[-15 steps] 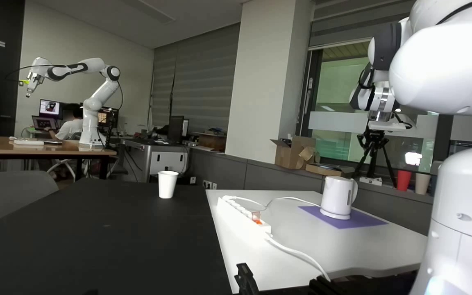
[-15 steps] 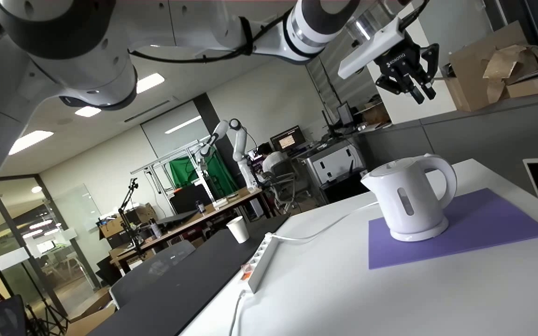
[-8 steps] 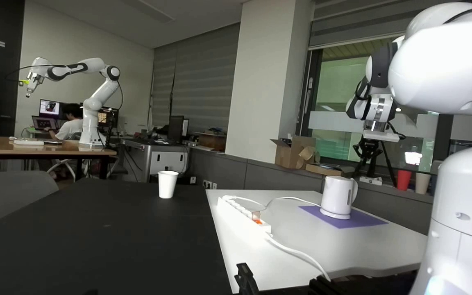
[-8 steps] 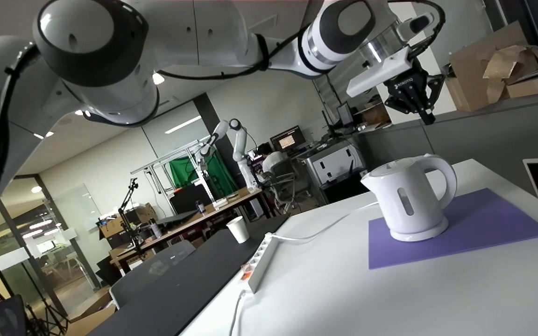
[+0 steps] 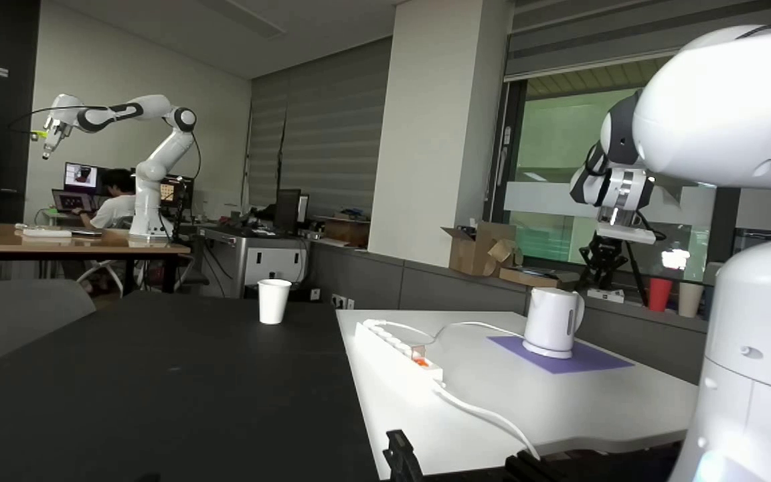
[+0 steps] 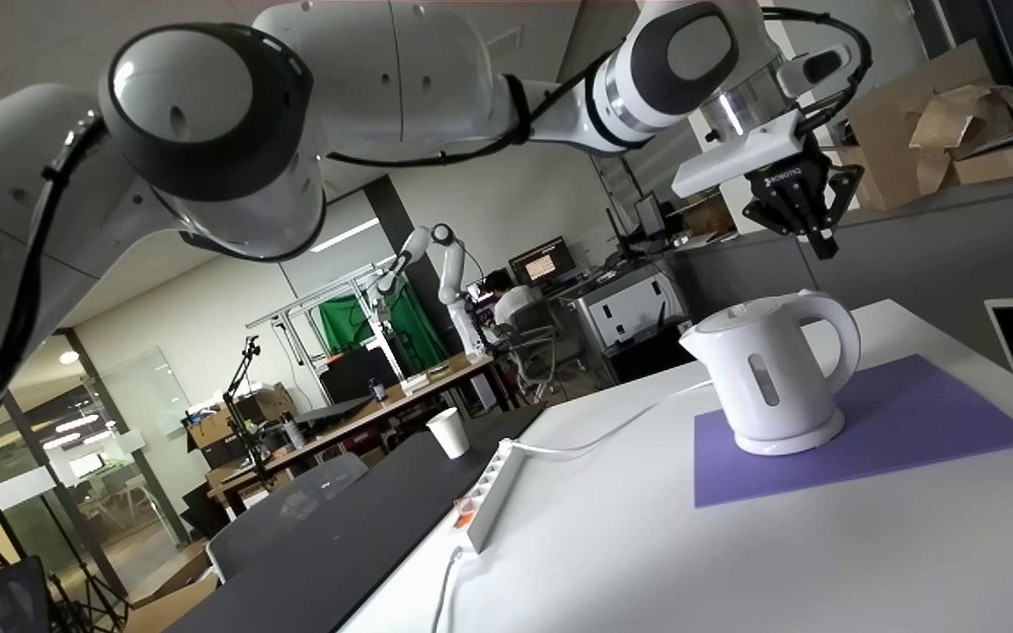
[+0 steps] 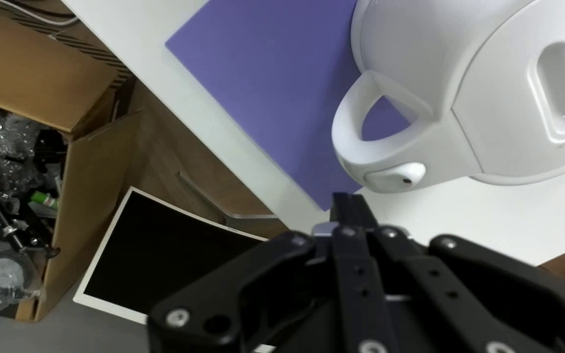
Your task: Turn on the electric kettle
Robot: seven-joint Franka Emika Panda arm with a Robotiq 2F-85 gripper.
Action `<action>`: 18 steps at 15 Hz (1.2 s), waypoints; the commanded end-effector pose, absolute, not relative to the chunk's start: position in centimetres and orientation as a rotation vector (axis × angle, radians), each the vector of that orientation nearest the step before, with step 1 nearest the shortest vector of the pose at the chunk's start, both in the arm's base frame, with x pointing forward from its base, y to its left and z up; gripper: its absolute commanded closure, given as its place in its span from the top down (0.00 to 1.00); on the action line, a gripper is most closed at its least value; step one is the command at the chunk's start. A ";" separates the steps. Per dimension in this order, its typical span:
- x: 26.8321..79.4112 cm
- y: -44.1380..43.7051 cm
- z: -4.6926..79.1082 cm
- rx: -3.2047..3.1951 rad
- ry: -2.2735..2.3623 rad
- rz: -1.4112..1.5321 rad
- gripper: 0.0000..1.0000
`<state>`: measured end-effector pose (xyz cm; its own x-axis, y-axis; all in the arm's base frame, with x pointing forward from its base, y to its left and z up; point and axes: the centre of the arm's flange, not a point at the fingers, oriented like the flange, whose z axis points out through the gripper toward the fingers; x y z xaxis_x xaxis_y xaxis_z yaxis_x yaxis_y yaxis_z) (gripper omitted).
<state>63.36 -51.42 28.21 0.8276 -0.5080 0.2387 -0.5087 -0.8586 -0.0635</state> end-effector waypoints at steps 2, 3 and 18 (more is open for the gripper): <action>66.1 -53.8 27.4 3.018 -0.886 0.384 0.00; 66.3 -53.7 27.0 3.026 -0.885 0.381 0.00; 67.8 -52.5 25.4 3.091 -0.852 0.422 0.00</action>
<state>64.93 -50.45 24.85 0.8394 -0.5017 0.2091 -0.4831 -0.8649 -0.1360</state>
